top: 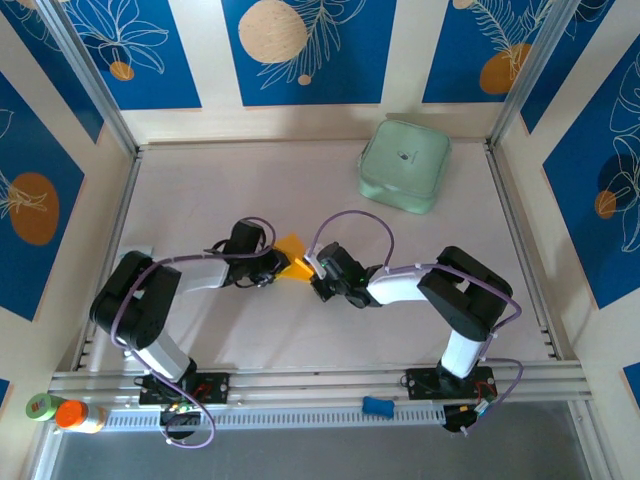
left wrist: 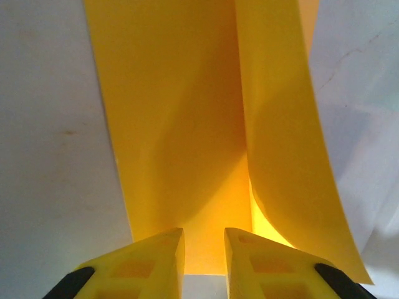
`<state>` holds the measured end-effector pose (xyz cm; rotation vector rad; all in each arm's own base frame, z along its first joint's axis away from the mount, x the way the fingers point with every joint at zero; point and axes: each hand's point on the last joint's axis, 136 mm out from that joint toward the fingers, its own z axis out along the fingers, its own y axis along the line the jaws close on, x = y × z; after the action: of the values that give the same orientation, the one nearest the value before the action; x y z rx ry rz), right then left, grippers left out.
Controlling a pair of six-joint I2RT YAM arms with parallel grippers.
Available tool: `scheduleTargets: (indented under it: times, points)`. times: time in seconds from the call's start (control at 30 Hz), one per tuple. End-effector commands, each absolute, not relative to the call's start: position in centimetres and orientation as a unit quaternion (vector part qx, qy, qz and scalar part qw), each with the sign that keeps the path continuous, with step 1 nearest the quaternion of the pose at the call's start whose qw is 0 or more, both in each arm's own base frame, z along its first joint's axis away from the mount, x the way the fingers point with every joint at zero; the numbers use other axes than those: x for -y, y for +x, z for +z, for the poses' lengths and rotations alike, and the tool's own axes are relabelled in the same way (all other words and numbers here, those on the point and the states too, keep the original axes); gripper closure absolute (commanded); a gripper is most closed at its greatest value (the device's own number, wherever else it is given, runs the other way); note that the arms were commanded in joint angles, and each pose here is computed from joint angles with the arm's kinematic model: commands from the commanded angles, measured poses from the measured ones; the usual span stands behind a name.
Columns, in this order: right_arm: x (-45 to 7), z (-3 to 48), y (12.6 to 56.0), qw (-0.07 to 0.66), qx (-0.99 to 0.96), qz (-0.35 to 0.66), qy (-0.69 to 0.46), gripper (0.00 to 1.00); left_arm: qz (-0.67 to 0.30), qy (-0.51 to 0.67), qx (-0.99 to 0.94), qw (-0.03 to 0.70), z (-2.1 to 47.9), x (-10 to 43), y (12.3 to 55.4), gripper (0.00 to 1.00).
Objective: Fold a paper plane with a square sheet of paper (pick it up from the middle)
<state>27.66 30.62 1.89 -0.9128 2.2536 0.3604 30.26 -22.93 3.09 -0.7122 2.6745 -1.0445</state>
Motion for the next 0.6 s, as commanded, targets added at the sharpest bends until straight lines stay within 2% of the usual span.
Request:
scheduleTargets:
  times: [0.0,0.23,0.57]
  points:
    - [-31.2,2.4,27.2,0.318,-0.865,0.167,-0.349,0.91,-0.369,-0.227,-0.897,0.09,3.8,24.2,30.9,0.76]
    - [-31.4,2.5,26.9,0.298,-0.867,0.195,-0.348,0.93,-0.328,-0.217,-0.916,0.082,2.6,23.5,30.4,0.77]
    - [-31.6,2.9,26.6,0.261,-0.874,0.228,-0.341,0.95,-0.296,-0.199,-0.932,0.072,1.4,23.1,29.9,0.84]
